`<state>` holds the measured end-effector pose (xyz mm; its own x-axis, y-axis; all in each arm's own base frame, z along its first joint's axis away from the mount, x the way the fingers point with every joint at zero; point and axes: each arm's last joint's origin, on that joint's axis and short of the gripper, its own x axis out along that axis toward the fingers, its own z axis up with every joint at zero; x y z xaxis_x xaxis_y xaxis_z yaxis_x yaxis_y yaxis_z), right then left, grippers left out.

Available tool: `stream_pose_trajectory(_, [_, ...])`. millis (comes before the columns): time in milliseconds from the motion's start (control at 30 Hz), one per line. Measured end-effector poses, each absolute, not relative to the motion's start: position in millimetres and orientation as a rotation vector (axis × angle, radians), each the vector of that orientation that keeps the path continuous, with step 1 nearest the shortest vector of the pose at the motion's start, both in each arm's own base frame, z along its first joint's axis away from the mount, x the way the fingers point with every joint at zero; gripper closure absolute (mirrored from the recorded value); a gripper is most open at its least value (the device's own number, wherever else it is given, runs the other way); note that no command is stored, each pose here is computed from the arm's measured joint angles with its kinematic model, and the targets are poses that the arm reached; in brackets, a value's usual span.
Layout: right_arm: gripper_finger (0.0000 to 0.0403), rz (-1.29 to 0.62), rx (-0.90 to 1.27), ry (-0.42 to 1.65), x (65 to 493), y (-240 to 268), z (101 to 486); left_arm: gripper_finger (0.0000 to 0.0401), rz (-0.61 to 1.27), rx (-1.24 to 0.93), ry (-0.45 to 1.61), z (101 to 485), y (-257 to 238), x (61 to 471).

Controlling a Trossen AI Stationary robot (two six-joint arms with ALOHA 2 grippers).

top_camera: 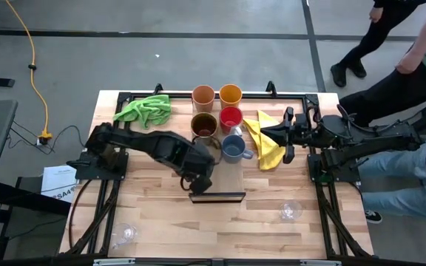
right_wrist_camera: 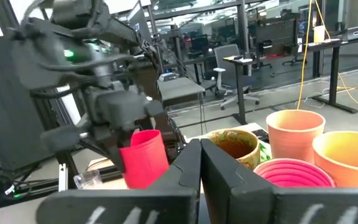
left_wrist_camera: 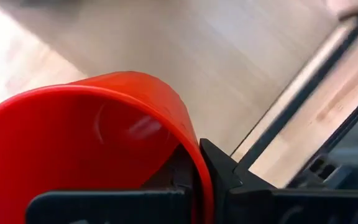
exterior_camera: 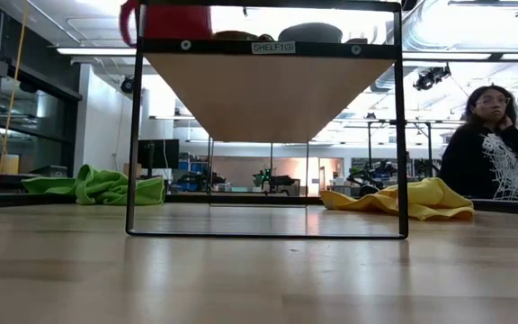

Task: Stack small to large cups/mugs on shelf
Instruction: Put the red cup on the shelf

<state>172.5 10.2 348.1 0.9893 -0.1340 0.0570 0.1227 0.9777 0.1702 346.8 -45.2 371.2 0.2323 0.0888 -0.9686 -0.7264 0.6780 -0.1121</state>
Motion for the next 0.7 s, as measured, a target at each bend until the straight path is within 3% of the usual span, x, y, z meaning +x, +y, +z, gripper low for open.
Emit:
stream_pose_trajectory(267, [0.0403,-0.131,0.163,-0.051,173,10,346,0.0401,0.734,-0.816,1.146,367,-25,357])
stream_pose_trajectory(700, [0.0403,-0.131,0.162,-0.043,173,10,346,0.0401,0.776,-0.817,1.174,346,-11,375])
